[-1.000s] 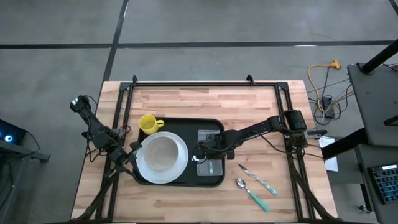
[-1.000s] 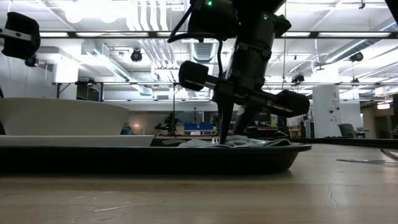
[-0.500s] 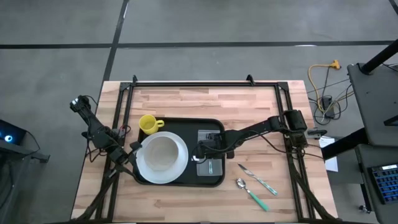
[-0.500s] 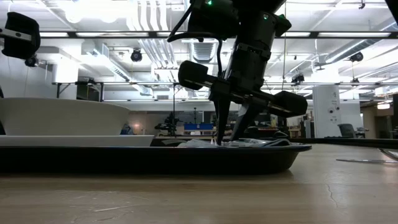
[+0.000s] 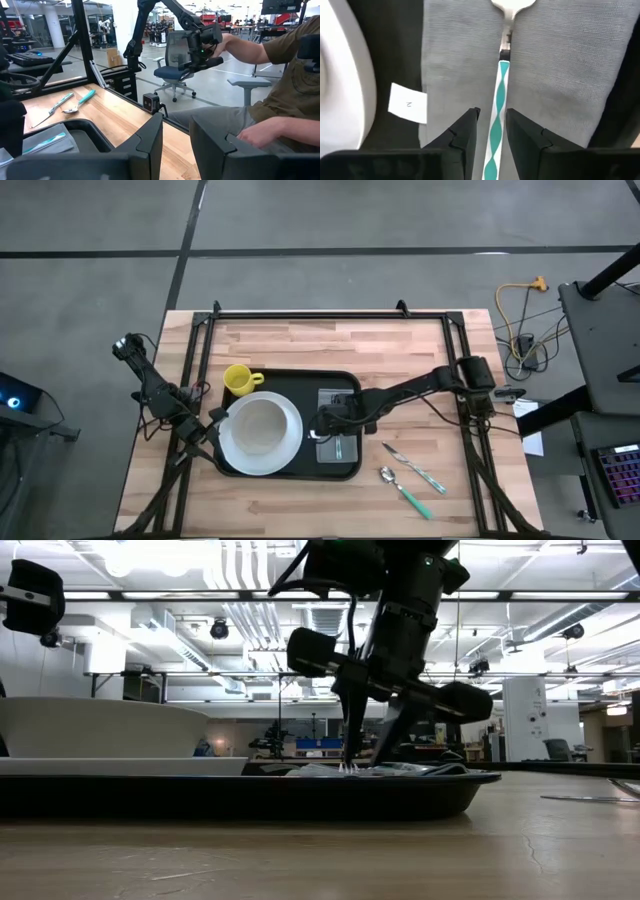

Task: Set up tray
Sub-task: Put the blue spoon on the gray napkin to the right of the white plate

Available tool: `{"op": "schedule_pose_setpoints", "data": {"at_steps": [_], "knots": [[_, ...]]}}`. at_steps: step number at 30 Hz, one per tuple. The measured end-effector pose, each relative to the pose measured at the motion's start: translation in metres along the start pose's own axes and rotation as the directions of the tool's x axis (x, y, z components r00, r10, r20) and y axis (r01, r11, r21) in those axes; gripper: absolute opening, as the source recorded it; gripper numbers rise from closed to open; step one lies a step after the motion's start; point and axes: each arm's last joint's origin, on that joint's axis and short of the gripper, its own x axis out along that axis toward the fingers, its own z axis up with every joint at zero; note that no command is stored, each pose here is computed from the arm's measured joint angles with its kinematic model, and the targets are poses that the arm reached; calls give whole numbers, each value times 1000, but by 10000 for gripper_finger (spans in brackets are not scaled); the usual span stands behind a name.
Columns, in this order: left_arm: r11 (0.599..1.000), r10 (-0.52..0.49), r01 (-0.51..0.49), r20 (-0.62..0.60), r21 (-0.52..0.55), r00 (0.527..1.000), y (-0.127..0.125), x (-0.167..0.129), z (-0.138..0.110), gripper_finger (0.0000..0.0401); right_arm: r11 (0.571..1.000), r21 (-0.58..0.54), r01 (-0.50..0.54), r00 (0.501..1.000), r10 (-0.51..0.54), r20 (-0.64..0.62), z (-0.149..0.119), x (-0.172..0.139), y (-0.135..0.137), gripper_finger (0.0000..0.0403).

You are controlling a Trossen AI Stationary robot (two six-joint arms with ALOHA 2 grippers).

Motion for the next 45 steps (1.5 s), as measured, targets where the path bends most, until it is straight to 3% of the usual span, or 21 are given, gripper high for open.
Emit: {"op": "schedule_pose_setpoints", "data": {"at_steps": [5,12,21,26,32,45], "knots": [[1000,0,0,0,0,1000,0,0,0,79,999,-35,-21,1000,21,-4,0,-9,1,89],[1000,0,0,0,0,1000,0,0,0,79,968,-240,-71,997,71,-9,-1,-23,5,77],[1000,0,0,-1,0,1000,0,0,0,79,956,-275,-104,994,88,-69,-7,-31,6,68],[1000,0,0,-1,0,1000,0,0,0,79,932,-347,-109,993,86,-81,-11,-31,5,75],[1000,0,0,0,0,1000,0,0,0,79,891,-429,-149,978,68,-197,-19,-31,4,83],[1000,0,0,0,0,1000,0,0,0,79,803,-569,-178,976,69,-208,-26,-53,0,69]]}}
